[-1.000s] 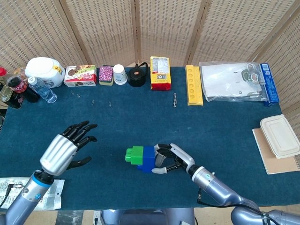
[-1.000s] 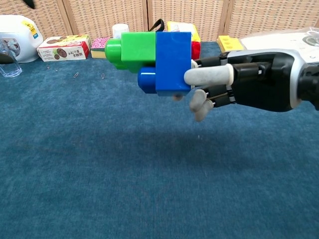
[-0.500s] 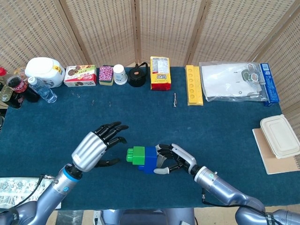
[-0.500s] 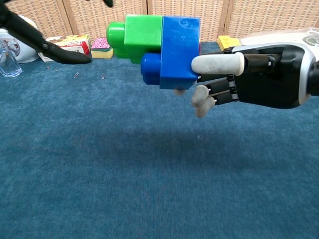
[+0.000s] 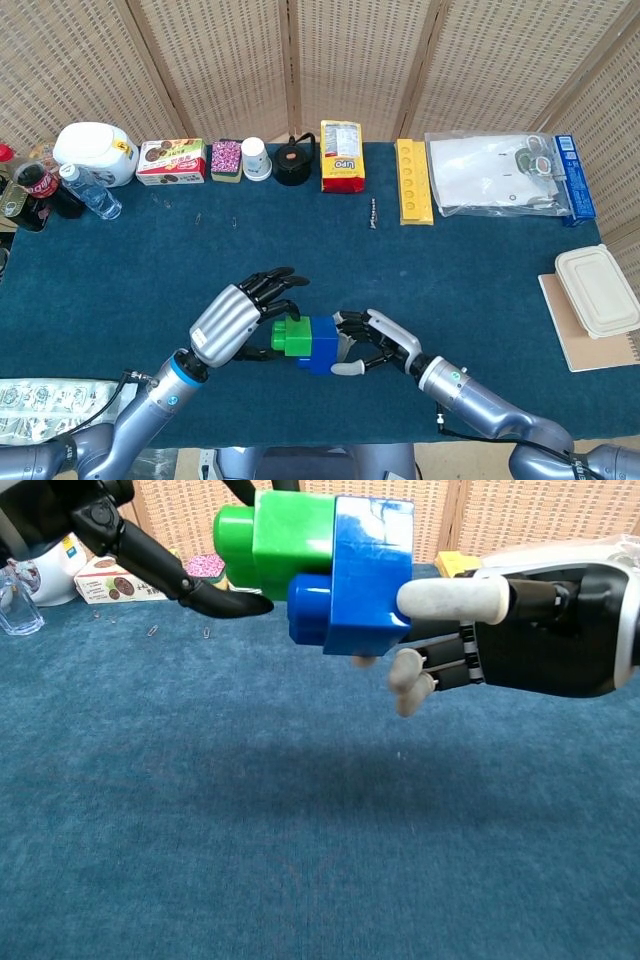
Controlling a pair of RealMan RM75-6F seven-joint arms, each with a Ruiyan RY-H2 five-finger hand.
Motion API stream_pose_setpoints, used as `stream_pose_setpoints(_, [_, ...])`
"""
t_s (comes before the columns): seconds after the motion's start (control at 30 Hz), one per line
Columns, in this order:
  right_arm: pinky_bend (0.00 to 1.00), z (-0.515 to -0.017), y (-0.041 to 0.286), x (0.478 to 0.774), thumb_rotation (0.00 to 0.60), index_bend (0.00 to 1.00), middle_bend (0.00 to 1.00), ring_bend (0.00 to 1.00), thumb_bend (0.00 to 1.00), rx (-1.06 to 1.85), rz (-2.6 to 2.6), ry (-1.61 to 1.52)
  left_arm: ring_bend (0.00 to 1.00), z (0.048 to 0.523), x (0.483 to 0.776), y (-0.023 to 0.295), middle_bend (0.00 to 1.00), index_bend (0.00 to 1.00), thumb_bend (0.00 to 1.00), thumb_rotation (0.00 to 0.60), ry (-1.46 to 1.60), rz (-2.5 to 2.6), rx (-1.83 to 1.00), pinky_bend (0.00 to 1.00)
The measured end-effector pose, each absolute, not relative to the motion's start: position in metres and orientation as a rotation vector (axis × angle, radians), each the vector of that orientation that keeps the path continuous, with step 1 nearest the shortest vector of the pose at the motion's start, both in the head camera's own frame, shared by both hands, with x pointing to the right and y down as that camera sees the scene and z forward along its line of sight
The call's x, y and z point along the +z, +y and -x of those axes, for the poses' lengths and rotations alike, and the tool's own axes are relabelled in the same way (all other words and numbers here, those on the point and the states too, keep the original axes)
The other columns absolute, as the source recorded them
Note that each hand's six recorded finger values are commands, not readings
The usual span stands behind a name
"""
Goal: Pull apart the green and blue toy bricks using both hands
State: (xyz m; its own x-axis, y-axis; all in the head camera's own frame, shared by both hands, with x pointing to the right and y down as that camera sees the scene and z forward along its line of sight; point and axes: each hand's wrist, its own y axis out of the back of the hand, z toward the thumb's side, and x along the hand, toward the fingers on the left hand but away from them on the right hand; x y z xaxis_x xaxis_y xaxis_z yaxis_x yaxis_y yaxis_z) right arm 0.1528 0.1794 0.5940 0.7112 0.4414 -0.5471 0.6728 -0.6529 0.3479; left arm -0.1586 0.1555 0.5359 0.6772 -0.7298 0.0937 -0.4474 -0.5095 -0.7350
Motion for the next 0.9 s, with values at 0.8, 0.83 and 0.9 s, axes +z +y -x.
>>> stream_pose_setpoints(0.8, [0.45, -0.1567, 0.1778, 0.5934, 0.521, 0.57, 0.52, 0.53, 0.19, -0.540, -2.333, 0.816, 0.19, 0.1509, 0.5363, 0.1559, 0.30, 0.69, 0.32, 0.600, 0.911, 2.167, -0.483, 0.29])
stream_pose_setpoints(0.83, [0.45, -0.1569, 0.1773, 0.5933, 0.520, 0.57, 0.52, 0.53, 0.19, -0.536, -2.330, 0.817, 0.19, 0.1514, 0.5365, 0.1559, 0.30, 0.69, 0.32, 0.600, 0.910, 2.167, -0.484, 0.29])
stream_pose_setpoints(0.9, [0.45, -0.1577, 0.1759, 0.5929, 0.521, 0.57, 0.52, 0.53, 0.19, -0.525, -2.322, 0.822, 0.19, 0.1535, 0.5368, 0.1556, 0.30, 0.69, 0.32, 0.600, 0.911, 2.167, -0.487, 0.29])
